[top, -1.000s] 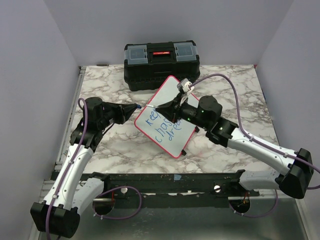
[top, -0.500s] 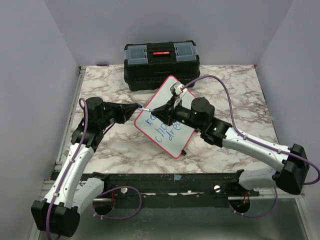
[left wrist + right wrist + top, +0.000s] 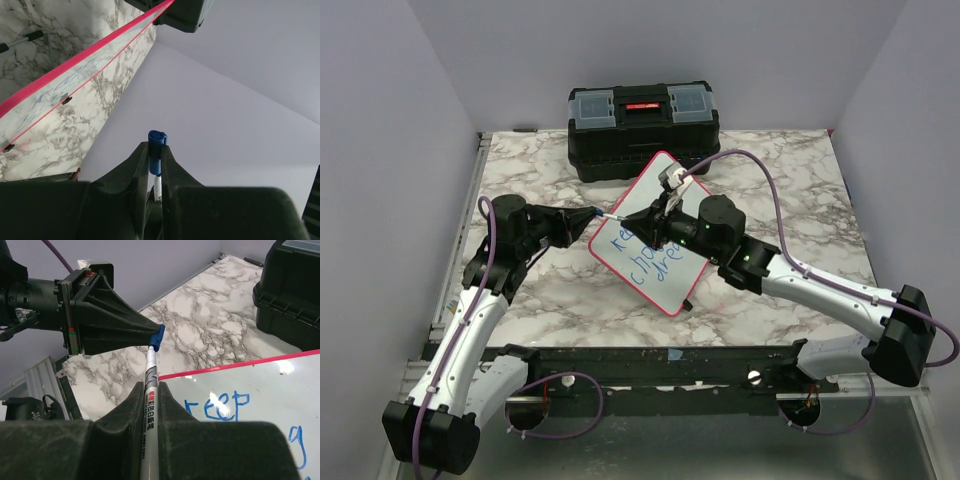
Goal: Write a sentence on the whiteboard
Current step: Insert the whiteboard marker without the cap into the pen cap.
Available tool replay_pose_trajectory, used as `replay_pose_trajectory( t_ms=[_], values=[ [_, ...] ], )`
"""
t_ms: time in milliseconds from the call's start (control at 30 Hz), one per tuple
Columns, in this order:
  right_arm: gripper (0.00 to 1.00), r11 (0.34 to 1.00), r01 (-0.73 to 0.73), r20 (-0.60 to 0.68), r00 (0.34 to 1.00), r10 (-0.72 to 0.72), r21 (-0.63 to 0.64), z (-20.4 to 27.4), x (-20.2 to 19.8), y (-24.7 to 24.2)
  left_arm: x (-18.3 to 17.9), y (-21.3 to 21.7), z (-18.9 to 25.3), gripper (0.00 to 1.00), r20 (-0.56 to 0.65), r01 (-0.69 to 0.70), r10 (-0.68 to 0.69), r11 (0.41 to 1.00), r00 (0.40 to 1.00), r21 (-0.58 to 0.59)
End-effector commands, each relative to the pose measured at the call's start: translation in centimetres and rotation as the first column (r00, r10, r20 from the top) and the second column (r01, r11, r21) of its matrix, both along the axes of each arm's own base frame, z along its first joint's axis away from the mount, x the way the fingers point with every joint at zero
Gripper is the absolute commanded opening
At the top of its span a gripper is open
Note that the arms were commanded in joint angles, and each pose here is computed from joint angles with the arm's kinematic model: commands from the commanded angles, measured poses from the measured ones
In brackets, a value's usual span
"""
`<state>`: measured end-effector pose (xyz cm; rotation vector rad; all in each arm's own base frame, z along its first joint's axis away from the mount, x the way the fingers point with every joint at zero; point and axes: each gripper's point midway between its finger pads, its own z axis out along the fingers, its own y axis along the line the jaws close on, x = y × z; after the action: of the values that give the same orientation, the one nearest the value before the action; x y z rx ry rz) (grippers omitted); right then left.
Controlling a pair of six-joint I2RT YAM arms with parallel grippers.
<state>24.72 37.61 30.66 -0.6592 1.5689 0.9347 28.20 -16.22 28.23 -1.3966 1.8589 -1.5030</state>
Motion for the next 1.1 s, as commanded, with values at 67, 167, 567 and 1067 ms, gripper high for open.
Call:
replay_pose_trajectory(
  t_ms=[67,167,567,1067],
  values=[
    [0.00,0.999,0.032,0.020,0.999,-0.033,0.035,1.6,0.6,0.4,-0.7,-0.5,0.7,0.00,0.000,0.020,-0.020,0.999,1.000,-0.048],
    [0.01,0.999,0.036,0.016,0.999,-0.037,0.030,1.5,0.7,0.4,-0.8,-0.5,0.8,0.00,0.002,0.022,-0.021,0.998,1.000,-0.051],
    [0.01,0.999,0.044,0.009,0.999,-0.044,0.015,0.9,1.0,1.1,-0.8,-0.8,0.7,0.00,-0.005,0.038,-0.039,0.997,0.999,-0.060],
    [0.01,0.981,0.193,-0.049,0.980,-0.193,-0.003,-0.7,3.1,1.5,-0.4,0.2,1.4,0.00,0.007,-0.033,0.033,0.999,0.999,-0.009]
  ],
)
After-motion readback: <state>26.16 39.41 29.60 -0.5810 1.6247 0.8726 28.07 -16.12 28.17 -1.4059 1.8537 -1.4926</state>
